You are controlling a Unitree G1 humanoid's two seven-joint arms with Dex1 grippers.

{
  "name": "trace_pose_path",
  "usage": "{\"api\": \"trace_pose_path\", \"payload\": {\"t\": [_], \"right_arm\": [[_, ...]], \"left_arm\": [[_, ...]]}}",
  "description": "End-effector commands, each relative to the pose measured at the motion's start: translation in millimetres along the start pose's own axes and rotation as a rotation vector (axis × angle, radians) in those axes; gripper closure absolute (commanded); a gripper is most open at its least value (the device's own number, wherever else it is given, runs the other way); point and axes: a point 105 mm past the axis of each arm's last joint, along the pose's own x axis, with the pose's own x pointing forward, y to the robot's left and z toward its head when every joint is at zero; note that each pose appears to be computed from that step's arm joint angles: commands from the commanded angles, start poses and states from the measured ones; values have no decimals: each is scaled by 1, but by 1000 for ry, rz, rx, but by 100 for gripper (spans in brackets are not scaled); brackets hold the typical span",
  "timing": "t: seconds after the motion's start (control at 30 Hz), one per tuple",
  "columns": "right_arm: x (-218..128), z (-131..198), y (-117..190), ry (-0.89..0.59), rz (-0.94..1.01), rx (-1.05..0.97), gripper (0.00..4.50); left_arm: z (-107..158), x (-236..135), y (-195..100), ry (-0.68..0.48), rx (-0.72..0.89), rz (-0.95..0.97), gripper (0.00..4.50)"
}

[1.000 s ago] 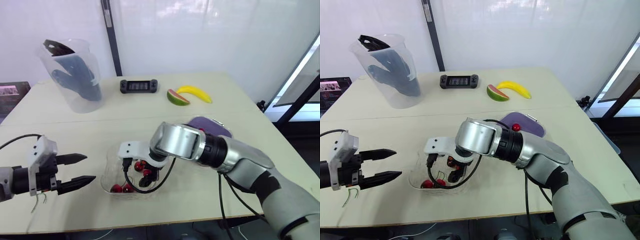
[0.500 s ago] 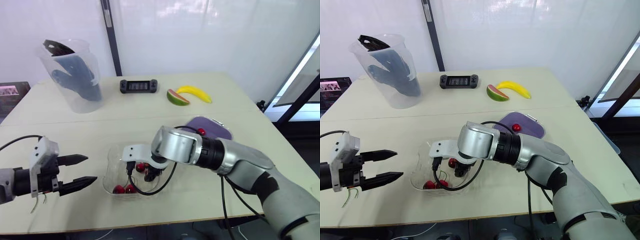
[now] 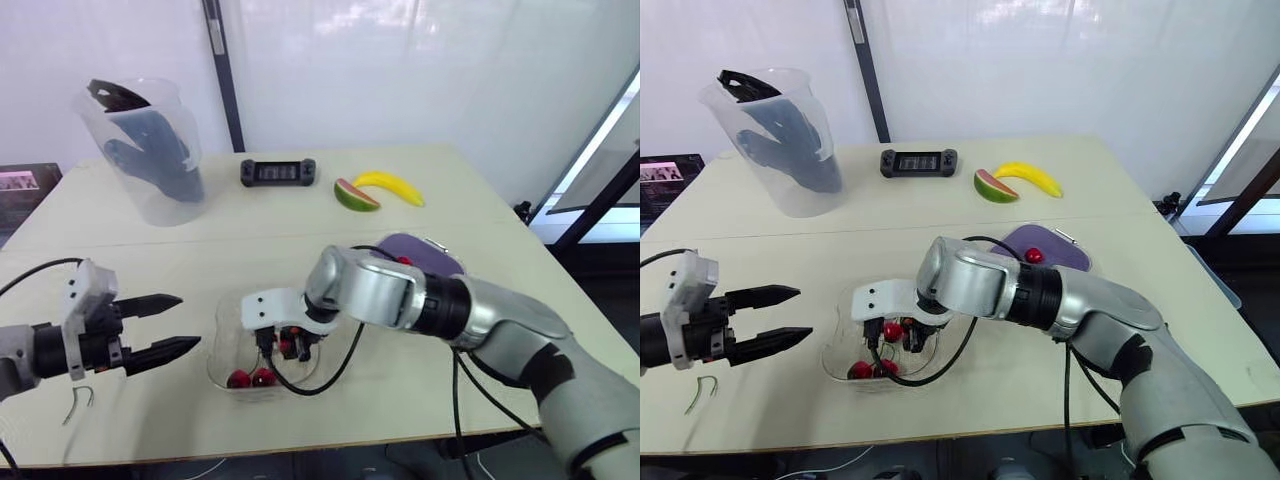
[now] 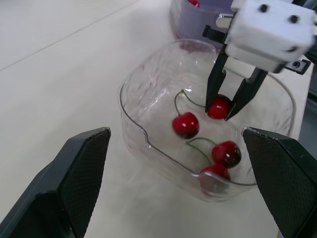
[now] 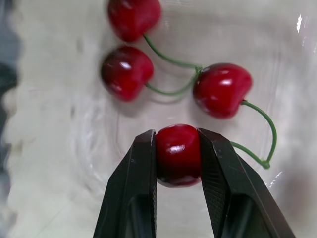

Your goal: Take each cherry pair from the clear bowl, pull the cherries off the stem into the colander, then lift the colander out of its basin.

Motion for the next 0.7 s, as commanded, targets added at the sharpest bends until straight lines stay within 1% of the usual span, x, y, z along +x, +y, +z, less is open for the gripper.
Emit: {"api": "trace_pose_path", "payload": {"t": [0.03,0.1,0.2,0.23,0.27,0.3,0.37,0.4,0.43,0.5,0.6,0.7], "right_arm": [[-29,21,-3,-166,-74,-193,363],[-41,21,-8,-205,-130,-259,363],[-60,30,-18,-303,-254,-364,363],[-71,40,-24,-345,-390,-506,363],[-78,47,-27,-379,-472,-580,363],[-81,49,-29,-403,-499,-594,363],[-90,47,-41,-394,-600,-627,363],[-96,52,-48,-440,-679,-629,363],[-102,53,-54,-443,-759,-652,363],[-104,54,-60,-422,-849,-732,363],[-95,44,-62,-342,-871,-818,363],[-86,31,-62,-209,-951,-952,363]], "left_arm": [[13,0,3,-83,-23,-3,0],[17,0,8,-107,-2,16,0],[32,2,16,-204,-17,33,0],[38,3,17,-237,-25,28,0],[42,4,18,-259,-29,22,0],[44,6,19,-272,-32,17,0],[50,10,23,-296,-33,11,0],[55,12,26,-315,-35,8,0],[60,16,29,-334,-32,4,0],[70,19,33,-372,-34,-1,0],[86,23,36,-436,-54,-24,0],[99,30,37,-474,-71,-50,0]]}}
